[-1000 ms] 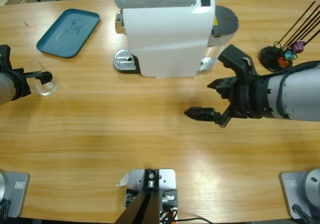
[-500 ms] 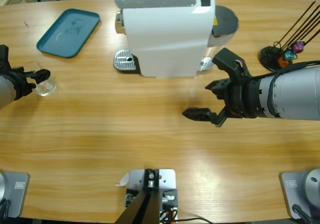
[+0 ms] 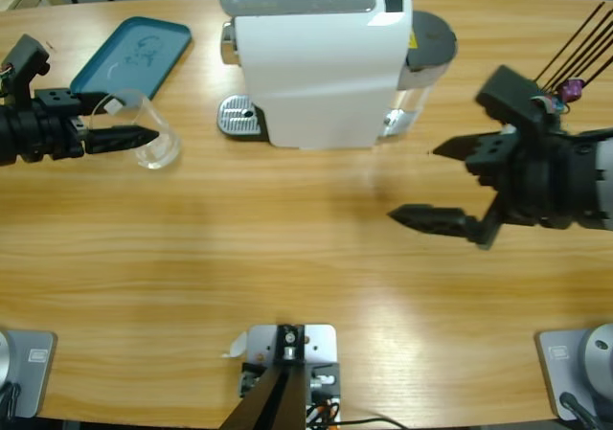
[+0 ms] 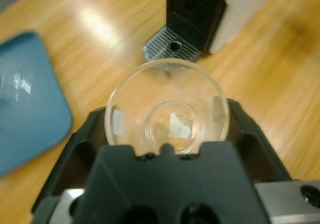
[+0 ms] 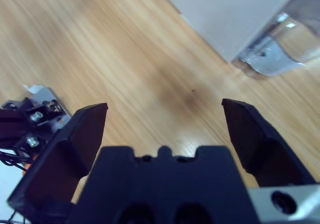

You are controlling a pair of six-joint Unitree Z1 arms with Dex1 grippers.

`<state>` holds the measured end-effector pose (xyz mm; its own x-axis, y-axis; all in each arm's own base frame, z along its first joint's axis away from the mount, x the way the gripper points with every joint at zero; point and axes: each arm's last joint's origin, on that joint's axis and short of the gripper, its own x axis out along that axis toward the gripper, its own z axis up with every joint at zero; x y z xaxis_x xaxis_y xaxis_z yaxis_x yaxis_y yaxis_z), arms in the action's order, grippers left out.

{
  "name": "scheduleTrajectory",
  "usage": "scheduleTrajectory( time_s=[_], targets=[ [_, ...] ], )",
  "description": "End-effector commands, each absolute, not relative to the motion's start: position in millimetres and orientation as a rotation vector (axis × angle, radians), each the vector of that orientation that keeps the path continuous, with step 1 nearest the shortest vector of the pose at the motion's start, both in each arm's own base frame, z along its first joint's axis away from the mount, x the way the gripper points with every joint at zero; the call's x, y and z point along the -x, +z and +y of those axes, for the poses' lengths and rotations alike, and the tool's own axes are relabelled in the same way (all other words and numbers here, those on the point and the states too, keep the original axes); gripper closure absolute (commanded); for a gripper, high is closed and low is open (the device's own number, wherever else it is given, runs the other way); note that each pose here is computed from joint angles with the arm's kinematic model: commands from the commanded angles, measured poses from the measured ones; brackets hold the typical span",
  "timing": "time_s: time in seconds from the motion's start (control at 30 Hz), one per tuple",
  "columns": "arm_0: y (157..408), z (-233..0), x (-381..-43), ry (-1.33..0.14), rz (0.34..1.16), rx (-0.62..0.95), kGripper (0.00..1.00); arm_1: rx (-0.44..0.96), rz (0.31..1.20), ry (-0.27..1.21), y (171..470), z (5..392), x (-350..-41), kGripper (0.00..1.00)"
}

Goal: Pour coffee

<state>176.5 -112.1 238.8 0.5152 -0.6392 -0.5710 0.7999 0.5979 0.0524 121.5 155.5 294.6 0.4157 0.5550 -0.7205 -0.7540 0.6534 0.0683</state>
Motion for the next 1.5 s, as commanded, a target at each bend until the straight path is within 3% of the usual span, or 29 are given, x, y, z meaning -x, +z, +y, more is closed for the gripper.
scheduleTrajectory(
  time_s=[0.03,0.23,0.37,0.47,0.67,0.83,1.5],
  targets=[
    [226.9,-133.6,-227.0,-1.165,0.565,-0.792,1.0,0.3,0.771,0.786,304.0,128.0,-104.4,0.0],
    [231.1,-124.6,-258.6,-1.167,0.476,-0.734,1.0,0.297,0.793,0.753,303.5,119.5,-102.8,0.0],
    [216.3,-135.5,-281.7,-1.251,0.406,-0.66,1.0,0.295,0.807,0.73,301.2,116.0,-103.1,0.0],
    [201.4,-148.3,-295.2,-1.283,0.4,-0.654,1.0,0.296,0.816,0.725,299.9,114.9,-102.2,0.0],
    [199.0,-158.7,-316.5,-1.279,0.379,-0.663,1.0,0.288,0.819,0.715,301.0,113.7,-101.7,0.0],
    [193.9,-181.2,-317.9,-1.333,0.37,-0.666,1.0,0.288,0.83,0.702,298.8,117.8,-105.9,0.0],
    [190.6,-208.3,-317.1,-1.389,0.353,-0.658,1.0,0.29,0.849,0.693,293.4,119.1,-107.4,0.0]
  ],
)
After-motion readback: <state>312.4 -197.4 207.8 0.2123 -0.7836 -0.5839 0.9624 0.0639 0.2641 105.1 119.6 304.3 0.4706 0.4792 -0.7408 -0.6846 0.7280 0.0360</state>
